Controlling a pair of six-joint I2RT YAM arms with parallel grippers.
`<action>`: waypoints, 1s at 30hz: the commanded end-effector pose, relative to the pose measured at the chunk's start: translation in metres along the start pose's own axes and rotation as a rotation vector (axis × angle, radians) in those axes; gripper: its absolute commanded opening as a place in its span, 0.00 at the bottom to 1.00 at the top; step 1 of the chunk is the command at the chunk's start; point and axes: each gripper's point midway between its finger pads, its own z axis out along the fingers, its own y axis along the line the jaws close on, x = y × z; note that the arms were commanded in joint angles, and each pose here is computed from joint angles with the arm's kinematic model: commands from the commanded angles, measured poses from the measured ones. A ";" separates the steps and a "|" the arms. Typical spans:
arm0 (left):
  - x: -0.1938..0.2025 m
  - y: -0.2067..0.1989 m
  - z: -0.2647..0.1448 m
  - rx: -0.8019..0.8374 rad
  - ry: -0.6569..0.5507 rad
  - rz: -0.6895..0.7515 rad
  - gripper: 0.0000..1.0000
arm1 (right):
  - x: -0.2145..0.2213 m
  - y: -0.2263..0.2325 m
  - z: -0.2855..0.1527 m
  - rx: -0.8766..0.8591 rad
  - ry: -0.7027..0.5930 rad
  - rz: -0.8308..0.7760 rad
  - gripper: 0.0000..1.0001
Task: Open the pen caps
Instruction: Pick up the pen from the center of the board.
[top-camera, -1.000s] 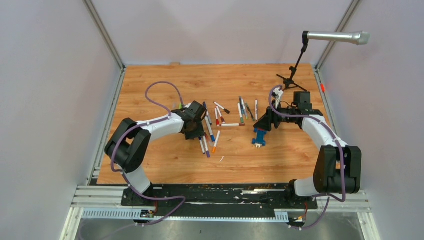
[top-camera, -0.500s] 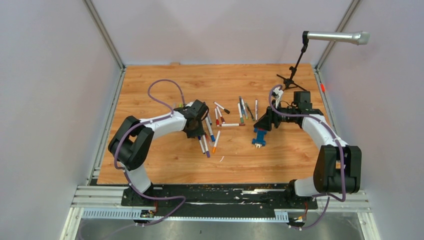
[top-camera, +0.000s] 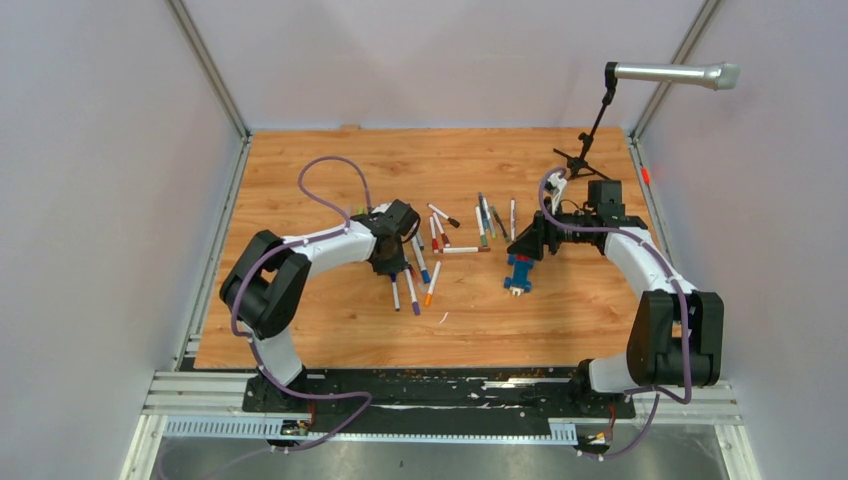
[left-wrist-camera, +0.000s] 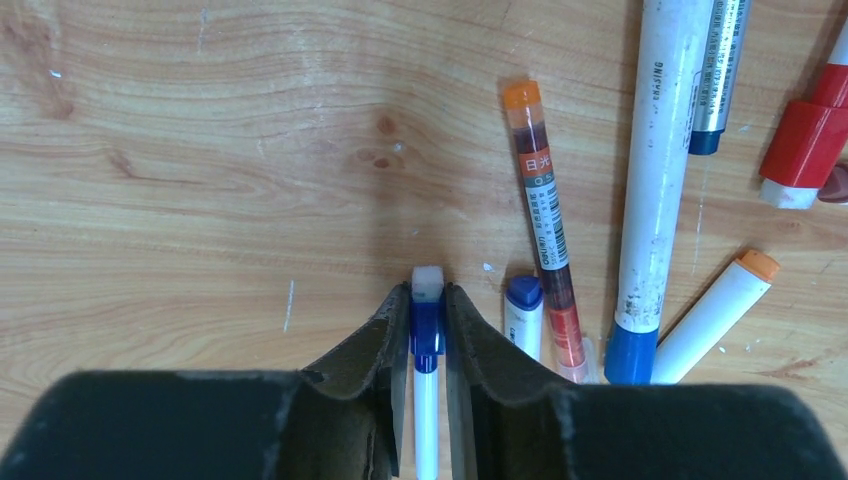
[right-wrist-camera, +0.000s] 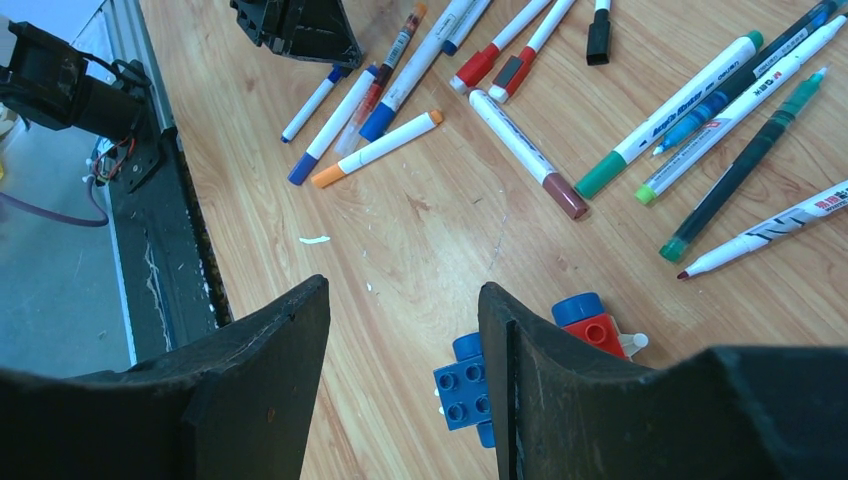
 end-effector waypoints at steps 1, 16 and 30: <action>0.025 0.017 0.016 -0.080 0.079 0.036 0.21 | -0.016 0.006 -0.003 -0.038 -0.030 -0.051 0.57; -0.027 -0.032 -0.082 0.369 -0.197 -0.020 0.00 | -0.004 0.053 0.026 -0.207 0.028 -0.131 0.57; -0.069 -0.121 -0.233 1.285 -0.524 -0.219 0.00 | -0.009 0.136 0.057 -0.500 0.023 -0.047 0.72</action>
